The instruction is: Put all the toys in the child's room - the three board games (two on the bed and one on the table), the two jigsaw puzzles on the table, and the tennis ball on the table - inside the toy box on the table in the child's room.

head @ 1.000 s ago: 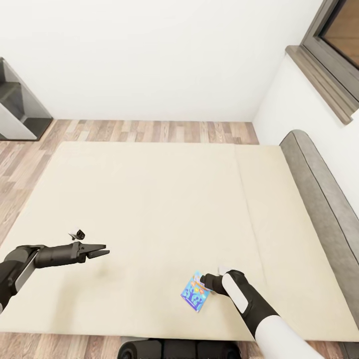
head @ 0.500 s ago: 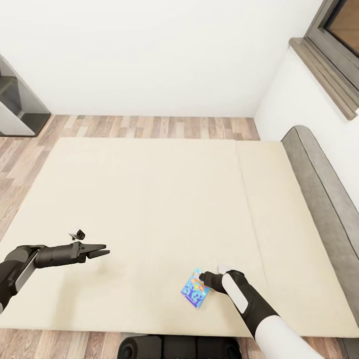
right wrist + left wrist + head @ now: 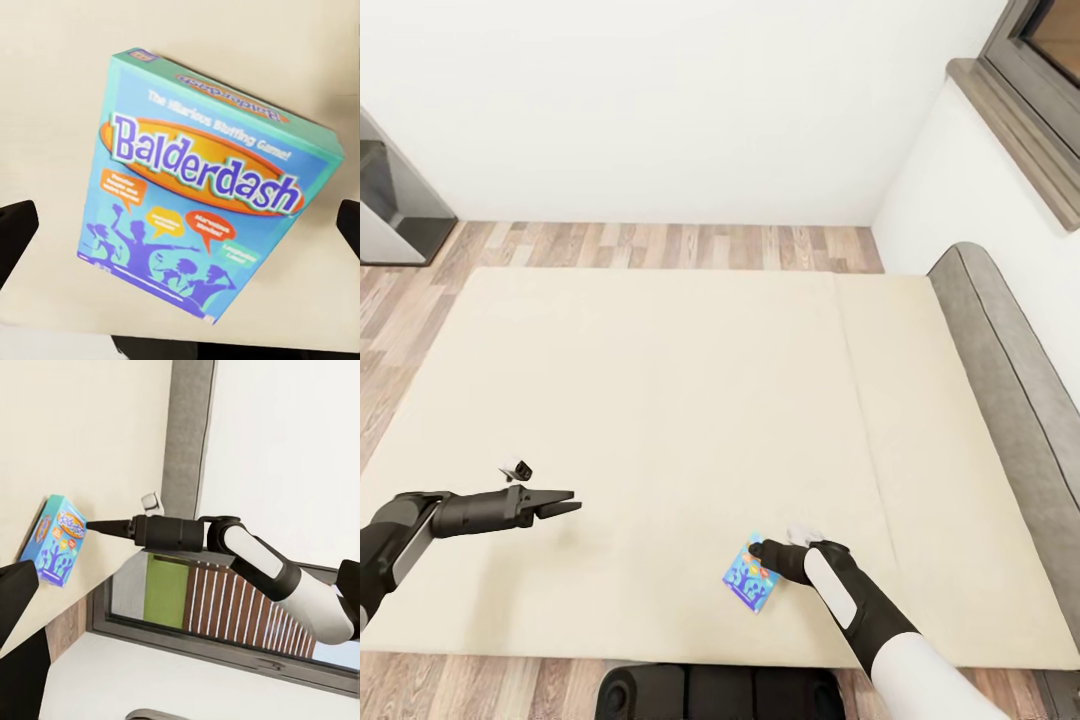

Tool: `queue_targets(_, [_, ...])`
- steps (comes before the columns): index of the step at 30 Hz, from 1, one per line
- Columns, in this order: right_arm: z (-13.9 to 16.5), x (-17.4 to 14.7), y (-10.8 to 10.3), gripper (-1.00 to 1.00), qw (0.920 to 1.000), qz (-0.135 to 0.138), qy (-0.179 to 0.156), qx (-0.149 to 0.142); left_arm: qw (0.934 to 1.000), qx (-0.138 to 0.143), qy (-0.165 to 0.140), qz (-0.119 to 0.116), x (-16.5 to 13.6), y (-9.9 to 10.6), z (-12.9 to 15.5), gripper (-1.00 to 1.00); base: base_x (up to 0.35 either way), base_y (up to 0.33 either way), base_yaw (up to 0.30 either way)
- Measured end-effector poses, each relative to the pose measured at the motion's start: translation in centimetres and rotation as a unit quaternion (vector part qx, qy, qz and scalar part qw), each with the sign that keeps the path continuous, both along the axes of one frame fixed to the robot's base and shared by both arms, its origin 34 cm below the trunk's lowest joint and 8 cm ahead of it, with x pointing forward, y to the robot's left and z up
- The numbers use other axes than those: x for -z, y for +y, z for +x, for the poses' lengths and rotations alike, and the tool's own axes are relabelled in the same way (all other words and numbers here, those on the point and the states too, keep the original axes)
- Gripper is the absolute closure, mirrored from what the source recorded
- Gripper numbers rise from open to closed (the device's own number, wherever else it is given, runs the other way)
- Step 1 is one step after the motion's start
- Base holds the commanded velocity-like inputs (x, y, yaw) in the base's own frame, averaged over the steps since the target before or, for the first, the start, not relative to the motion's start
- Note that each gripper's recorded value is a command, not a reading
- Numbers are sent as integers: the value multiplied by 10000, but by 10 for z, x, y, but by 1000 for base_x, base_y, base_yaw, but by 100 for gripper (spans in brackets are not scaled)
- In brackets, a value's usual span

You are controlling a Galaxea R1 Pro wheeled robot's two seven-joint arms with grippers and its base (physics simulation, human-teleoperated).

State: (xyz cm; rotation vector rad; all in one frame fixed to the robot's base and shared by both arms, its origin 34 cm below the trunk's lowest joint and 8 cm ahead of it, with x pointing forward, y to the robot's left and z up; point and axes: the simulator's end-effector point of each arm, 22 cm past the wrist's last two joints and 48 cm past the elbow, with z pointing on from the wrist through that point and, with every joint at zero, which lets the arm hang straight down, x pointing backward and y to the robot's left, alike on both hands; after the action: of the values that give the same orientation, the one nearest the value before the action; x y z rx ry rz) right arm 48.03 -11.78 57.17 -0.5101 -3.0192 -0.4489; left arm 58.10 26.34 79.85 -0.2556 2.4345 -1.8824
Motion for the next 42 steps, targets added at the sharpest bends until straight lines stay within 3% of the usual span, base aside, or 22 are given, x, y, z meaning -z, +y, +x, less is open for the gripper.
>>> queue_targets(17, [-12,12,-9,-100,9999,-33,147,49,9999,20,157,-13,14,-2,-7,-100,0,0,0])
queue_targets(34, [-22,20,0,-100,9997,5,238,15,9995,26,300,-13,26,-2,-14,-100,0,0,0])
queue_targets(42, [-8,23,-1,-100,9999,-7,129,48,9993,31,365,-11,33,-2,-17,-100,0,0,0])
